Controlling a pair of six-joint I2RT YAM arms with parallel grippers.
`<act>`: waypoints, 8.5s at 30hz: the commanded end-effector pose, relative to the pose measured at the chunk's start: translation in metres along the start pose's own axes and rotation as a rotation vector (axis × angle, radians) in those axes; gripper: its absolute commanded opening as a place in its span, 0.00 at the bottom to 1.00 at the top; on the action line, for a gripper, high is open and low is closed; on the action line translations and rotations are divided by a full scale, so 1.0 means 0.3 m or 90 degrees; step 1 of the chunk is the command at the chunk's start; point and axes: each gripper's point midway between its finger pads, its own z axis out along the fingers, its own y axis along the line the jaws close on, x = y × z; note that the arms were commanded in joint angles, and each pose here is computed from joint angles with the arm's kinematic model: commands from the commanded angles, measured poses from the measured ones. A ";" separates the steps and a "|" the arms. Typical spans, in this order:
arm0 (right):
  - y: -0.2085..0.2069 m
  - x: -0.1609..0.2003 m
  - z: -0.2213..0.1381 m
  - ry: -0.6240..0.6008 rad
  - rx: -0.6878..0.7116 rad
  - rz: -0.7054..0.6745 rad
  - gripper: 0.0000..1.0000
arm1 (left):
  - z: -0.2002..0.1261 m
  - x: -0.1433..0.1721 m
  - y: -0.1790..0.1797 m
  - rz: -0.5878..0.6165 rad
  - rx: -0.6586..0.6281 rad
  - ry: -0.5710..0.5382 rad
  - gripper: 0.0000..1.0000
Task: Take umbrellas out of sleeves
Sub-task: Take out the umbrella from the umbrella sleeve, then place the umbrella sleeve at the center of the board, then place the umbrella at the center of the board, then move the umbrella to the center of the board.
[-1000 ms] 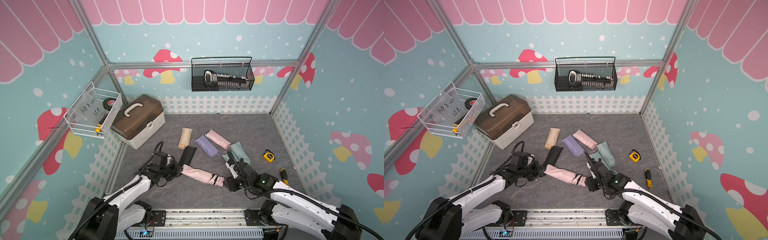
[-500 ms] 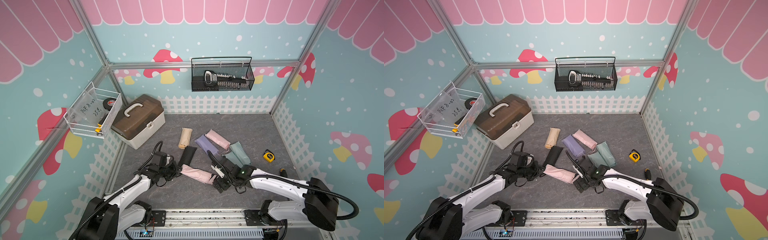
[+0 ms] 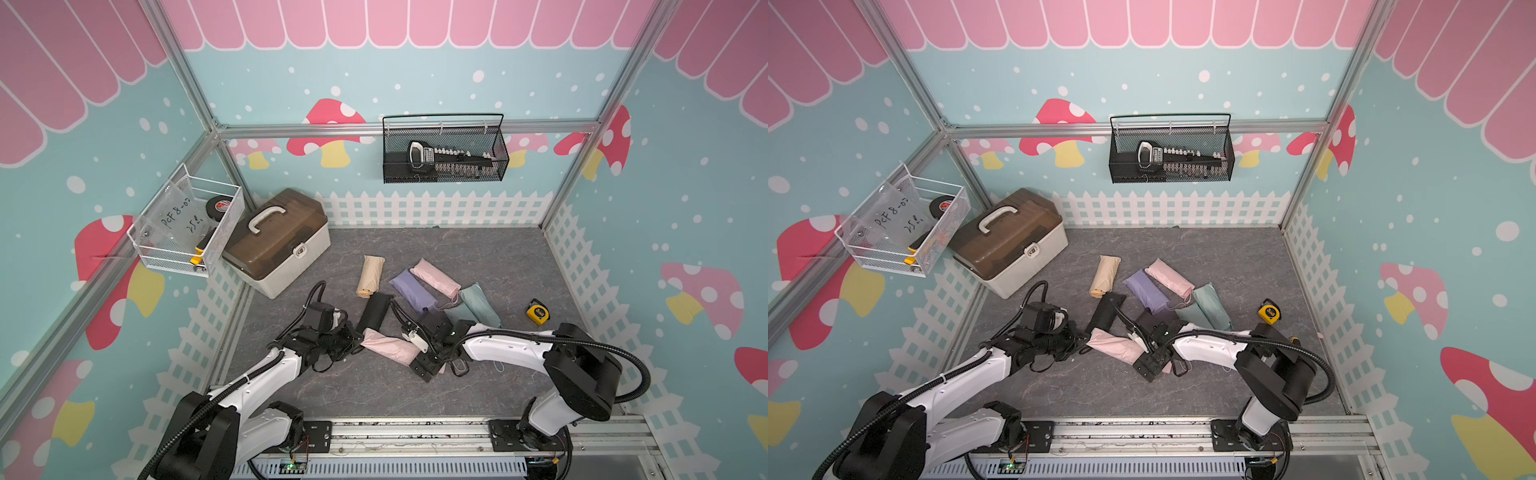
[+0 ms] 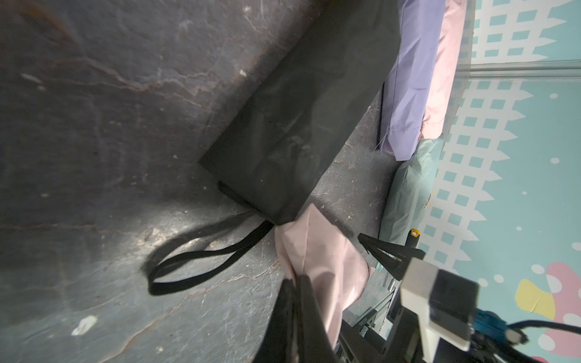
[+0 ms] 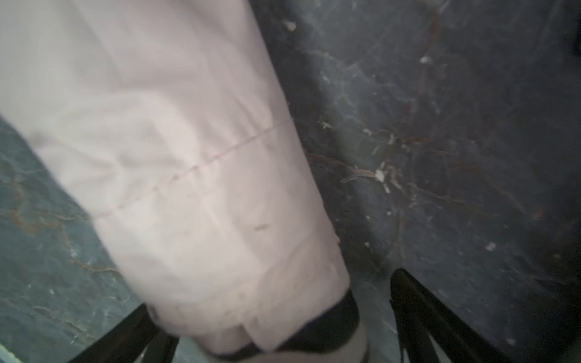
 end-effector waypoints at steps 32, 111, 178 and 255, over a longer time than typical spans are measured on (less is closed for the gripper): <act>0.220 0.211 -0.209 -0.045 -0.138 0.081 0.32 | -0.136 -0.184 -0.069 0.040 0.013 -0.111 0.00; 0.251 -0.729 -0.091 -0.139 -0.209 -0.014 0.28 | -0.387 -0.766 0.404 -0.461 0.147 -0.669 0.00; 0.292 -1.141 0.253 -0.281 0.105 -0.776 0.75 | -0.686 -0.614 0.053 -0.140 0.013 -0.575 0.70; -0.021 -0.363 -0.004 -0.075 0.012 0.143 0.40 | -0.318 -0.423 -0.107 0.009 0.141 -0.341 0.65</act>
